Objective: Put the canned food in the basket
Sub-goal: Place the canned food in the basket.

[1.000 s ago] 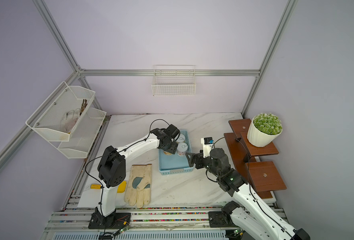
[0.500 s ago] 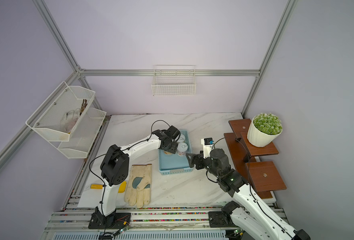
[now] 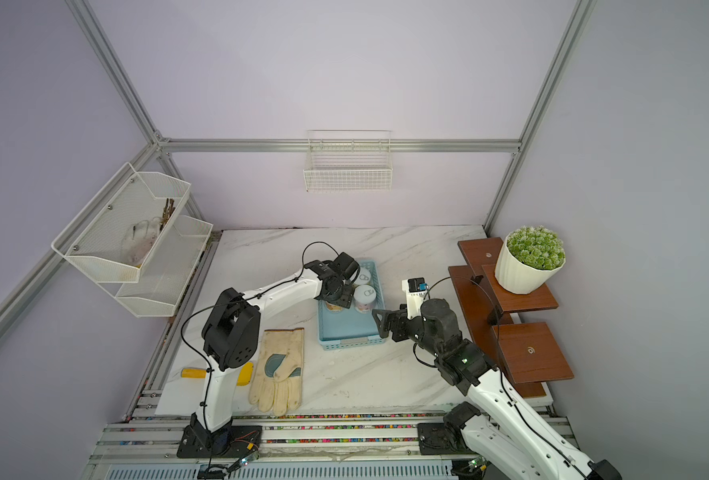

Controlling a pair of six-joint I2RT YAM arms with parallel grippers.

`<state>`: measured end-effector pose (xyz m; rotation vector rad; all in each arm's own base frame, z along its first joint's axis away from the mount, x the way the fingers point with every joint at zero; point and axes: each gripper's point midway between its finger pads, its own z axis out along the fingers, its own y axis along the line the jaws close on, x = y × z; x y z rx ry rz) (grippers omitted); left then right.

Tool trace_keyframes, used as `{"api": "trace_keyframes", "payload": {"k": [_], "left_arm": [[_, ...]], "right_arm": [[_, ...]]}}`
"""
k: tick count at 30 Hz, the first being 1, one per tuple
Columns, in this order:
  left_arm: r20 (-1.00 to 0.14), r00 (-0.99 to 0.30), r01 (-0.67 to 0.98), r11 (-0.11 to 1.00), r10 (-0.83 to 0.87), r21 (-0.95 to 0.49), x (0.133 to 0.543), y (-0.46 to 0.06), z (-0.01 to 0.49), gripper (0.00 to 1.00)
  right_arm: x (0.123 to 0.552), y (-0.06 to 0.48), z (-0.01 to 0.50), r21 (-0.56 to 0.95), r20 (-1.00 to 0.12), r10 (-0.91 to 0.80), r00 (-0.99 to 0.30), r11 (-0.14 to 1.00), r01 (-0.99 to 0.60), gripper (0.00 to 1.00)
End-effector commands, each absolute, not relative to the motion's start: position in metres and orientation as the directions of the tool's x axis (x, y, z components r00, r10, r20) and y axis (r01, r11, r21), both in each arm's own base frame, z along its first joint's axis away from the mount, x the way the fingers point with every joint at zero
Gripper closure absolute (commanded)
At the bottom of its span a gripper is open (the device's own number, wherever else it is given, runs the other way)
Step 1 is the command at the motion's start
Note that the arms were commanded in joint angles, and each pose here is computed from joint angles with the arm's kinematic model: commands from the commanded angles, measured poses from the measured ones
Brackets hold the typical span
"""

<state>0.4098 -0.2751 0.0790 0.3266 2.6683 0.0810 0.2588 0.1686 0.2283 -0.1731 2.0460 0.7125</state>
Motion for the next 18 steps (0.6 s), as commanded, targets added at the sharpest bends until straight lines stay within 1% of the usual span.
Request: {"api": "trace_keyframes", "payload": {"k": [1,2,3,5,9,14,15,16,18], "left_arm": [[-0.491,-0.852,0.158,0.983,0.182,0.09,0.4281,-0.271,0.0863,0.81],[-0.491,-0.852,0.158,0.983,0.182,0.091,0.4283,-0.2706,0.0851,0.69],[-0.495,-0.849,0.16,0.983,0.182,0.088,0.4289,-0.2711,0.0866,0.62],[-0.496,-0.849,0.158,0.983,0.181,0.088,0.4295,-0.2708,0.0859,0.54],[-0.497,-0.849,0.157,0.984,0.179,0.087,0.4308,-0.2697,0.0858,0.31],[-0.494,-0.851,0.154,0.984,0.18,0.092,0.4317,-0.2675,0.0853,0.13],[-0.491,-0.852,0.155,0.983,0.182,0.095,0.4313,-0.2669,0.0847,0.08],[-0.489,-0.853,0.155,0.983,0.183,0.098,0.431,-0.2665,0.0847,0.05],[-0.487,-0.854,0.153,0.983,0.183,0.101,0.4308,-0.2648,0.0851,0.03]], "right_arm": [[0.2596,0.1708,0.2339,0.437,-0.823,0.178,-0.539,0.805,-0.401,0.04],[0.2602,0.1712,0.2341,0.439,-0.822,0.179,-0.54,0.804,-0.401,0.04],[0.2604,0.1722,0.2346,0.44,-0.821,0.179,-0.542,0.802,-0.403,0.04],[0.2609,0.1725,0.2336,0.438,-0.819,0.173,-0.547,0.804,-0.402,0.04],[0.2611,0.1715,0.2336,0.434,-0.819,0.171,-0.547,0.809,-0.397,0.04],[0.2611,0.1711,0.2354,0.435,-0.82,0.174,-0.546,0.809,-0.396,0.04],[0.2615,0.1706,0.2352,0.434,-0.82,0.174,-0.546,0.811,-0.393,0.04],[0.2618,0.1704,0.2351,0.433,-0.819,0.174,-0.546,0.812,-0.391,0.04],[0.262,0.17,0.2342,0.433,-0.817,0.173,-0.55,0.815,-0.386,0.04]]}}
